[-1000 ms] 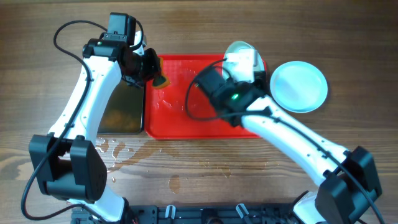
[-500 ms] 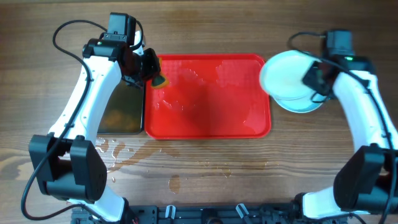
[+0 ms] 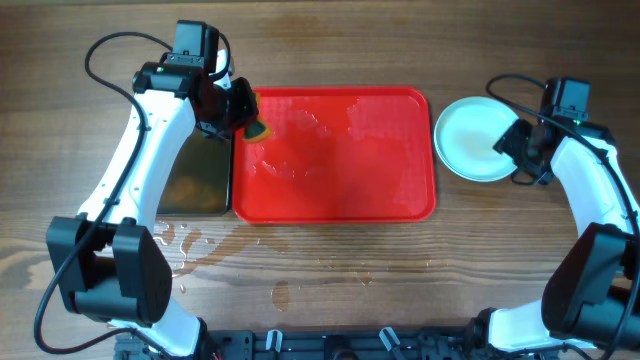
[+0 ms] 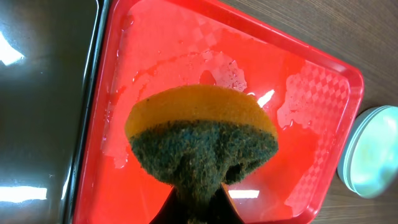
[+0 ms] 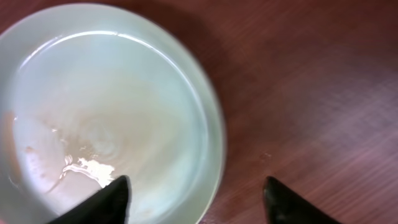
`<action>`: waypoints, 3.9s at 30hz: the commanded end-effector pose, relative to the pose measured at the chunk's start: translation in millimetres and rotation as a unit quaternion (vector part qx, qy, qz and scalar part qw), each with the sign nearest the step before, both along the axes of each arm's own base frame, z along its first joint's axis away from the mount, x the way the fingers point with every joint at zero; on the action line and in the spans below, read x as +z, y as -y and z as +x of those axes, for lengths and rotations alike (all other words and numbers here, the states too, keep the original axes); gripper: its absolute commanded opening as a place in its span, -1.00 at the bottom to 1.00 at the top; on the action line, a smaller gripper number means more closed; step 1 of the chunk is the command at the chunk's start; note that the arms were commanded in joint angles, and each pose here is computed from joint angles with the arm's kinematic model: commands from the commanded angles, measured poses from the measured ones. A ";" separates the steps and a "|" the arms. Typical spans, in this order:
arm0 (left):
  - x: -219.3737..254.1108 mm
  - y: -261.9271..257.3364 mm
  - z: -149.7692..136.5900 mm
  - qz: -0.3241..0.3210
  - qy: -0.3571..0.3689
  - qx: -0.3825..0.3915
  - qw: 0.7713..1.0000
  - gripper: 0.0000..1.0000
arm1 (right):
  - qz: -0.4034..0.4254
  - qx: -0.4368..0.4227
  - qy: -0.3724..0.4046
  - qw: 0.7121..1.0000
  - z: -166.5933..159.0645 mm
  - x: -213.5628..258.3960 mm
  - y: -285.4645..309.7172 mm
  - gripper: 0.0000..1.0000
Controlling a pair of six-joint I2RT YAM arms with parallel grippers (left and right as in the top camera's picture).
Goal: Clean dirty plates on tray and stack at the side
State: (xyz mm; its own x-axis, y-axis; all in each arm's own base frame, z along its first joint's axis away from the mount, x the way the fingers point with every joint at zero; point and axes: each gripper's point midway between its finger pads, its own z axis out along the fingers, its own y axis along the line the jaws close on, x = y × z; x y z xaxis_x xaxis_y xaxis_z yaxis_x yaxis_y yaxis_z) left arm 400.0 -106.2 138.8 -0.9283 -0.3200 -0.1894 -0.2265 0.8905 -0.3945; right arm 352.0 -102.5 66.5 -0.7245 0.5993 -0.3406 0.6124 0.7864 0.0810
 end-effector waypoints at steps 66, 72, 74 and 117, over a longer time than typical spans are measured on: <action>82.0 -103.4 -36.2 0.221 0.031 -0.020 0.974 1.00 | -0.004 0.293 0.431 0.853 -67.4 338.1 -163.8 0.99; 81.9 -103.4 -36.3 0.221 0.031 -0.020 0.974 1.00 | -0.012 0.285 0.401 0.870 -62.3 322.2 -158.4 0.99; 81.9 -103.4 -36.3 0.221 0.031 -0.020 0.974 1.00 | -0.034 0.310 0.403 0.860 -55.0 318.7 -161.0 1.00; 81.9 -103.4 -36.3 0.221 0.031 -0.020 0.974 1.00 | -0.103 0.296 0.563 0.765 -109.9 109.5 -149.9 0.99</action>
State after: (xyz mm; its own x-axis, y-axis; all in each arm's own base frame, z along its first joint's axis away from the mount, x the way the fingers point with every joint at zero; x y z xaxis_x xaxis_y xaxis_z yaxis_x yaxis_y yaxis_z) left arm 363.0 -3.1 219.2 -0.9228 -0.1599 -0.3506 -0.1760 0.9843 0.0143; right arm 241.9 51.1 172.9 -0.0424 0.1273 -0.9910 -0.2416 0.9611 0.1338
